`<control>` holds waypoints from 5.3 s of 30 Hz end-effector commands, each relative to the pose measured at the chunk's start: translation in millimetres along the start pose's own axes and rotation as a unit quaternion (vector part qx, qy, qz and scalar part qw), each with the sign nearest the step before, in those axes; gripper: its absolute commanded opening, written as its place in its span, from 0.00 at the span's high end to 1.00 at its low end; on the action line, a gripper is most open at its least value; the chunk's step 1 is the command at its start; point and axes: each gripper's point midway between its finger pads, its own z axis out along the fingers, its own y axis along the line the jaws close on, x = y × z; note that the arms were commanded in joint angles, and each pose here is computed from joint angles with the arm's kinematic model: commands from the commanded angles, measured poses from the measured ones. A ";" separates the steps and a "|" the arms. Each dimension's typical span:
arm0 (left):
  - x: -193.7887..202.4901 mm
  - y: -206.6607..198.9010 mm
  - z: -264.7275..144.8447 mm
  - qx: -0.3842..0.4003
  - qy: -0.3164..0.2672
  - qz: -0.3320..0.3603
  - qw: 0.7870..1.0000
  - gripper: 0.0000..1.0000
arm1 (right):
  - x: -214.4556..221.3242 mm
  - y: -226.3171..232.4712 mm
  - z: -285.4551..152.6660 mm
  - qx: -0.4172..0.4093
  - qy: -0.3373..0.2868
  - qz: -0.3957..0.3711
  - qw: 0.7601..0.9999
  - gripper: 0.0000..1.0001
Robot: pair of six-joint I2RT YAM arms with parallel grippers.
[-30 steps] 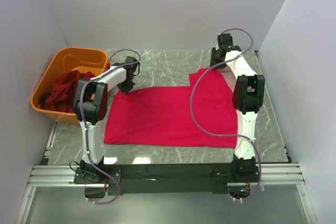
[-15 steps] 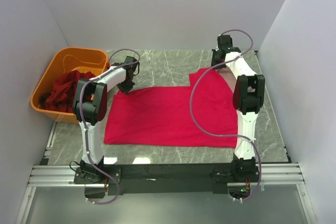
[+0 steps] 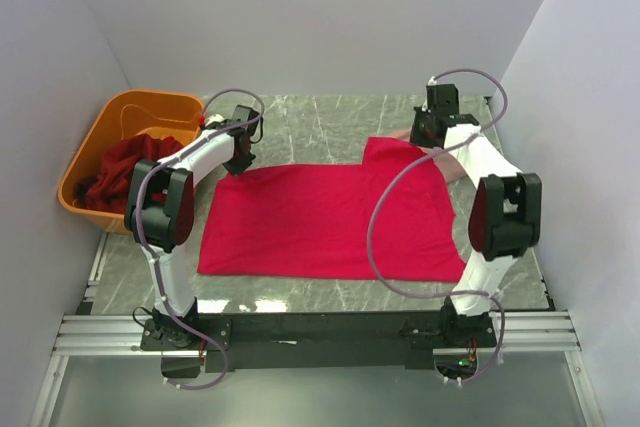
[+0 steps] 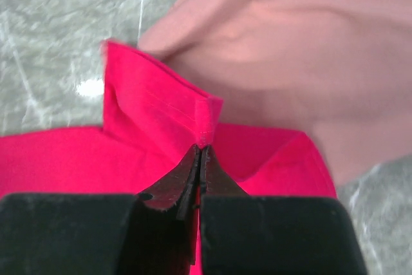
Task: Fold and stack the t-shirts
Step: Fold the tshirt
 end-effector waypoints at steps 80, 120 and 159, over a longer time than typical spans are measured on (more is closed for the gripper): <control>63.0 131.5 -77.8 -0.121 -0.041 -0.030 0.991 0.90 | 170.1 -37.3 -172.4 0.027 0.022 0.152 0.988 1.00; 77.0 92.4 -5.8 -0.033 0.040 0.042 0.998 0.01 | 236.2 -23.5 -64.1 0.030 0.166 0.190 0.967 0.21; 217.2 212.6 -145.0 -0.068 0.240 0.075 0.966 0.00 | 58.0 249.9 86.3 -0.192 0.118 -0.075 0.971 0.23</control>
